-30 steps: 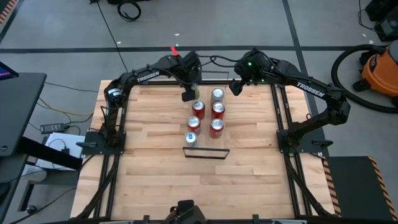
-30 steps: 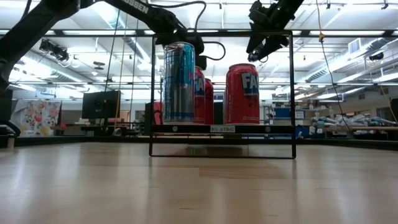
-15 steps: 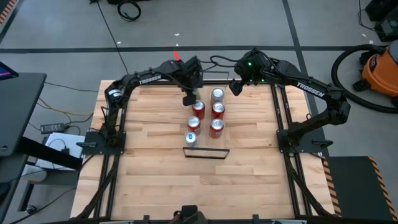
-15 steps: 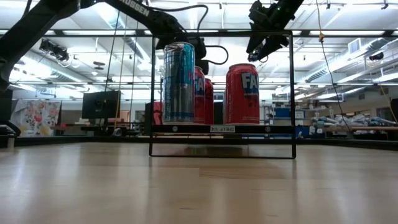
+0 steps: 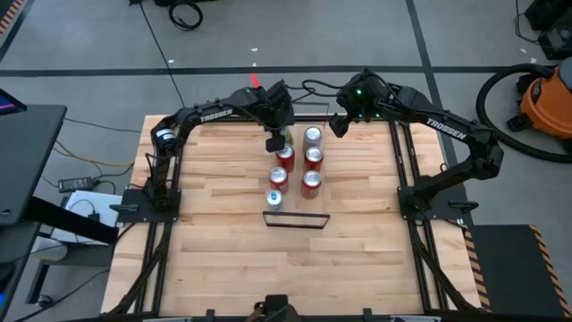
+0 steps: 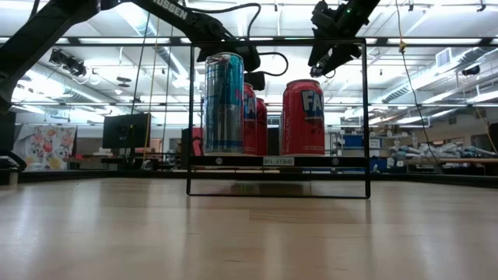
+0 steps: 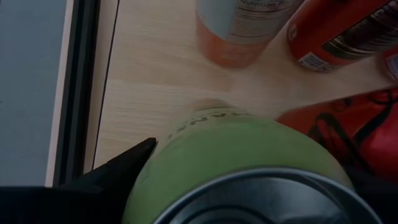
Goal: Place canned beverage on shelf
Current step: Put the green soda can on the shelf
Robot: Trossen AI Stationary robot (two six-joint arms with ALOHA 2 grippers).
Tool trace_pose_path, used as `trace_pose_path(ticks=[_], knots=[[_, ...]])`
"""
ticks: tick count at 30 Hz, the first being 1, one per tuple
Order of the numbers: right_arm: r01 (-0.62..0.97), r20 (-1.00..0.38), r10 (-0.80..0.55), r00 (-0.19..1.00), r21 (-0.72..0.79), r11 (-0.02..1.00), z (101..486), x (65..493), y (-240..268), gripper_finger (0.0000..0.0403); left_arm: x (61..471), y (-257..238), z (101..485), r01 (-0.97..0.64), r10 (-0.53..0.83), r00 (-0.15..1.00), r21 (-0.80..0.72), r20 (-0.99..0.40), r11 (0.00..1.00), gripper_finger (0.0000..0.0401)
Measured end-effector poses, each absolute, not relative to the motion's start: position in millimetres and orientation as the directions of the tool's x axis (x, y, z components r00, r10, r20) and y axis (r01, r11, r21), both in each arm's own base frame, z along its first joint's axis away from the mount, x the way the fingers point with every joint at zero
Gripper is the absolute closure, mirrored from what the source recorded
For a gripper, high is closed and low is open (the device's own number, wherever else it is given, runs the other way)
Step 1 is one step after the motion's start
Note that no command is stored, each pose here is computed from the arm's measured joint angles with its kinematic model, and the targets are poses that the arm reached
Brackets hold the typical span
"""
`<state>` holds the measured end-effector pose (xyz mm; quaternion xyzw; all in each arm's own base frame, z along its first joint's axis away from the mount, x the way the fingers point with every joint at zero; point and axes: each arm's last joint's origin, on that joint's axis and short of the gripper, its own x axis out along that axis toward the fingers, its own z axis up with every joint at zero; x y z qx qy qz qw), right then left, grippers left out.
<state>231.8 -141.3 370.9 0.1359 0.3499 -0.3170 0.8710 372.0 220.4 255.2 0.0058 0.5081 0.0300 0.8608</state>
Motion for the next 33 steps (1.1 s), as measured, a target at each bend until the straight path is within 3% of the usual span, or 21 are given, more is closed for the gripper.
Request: trace_pose_path(ticks=[33], knots=[[0.638, -0.690, -0.450, 0.566, 0.022, 0.769, 371.4, 233.2, -140.1, 0.0054, 384.2, 208.3, 245.0, 0.008, 0.032, 0.473, 0.041, -0.881, 0.999, 0.0055]])
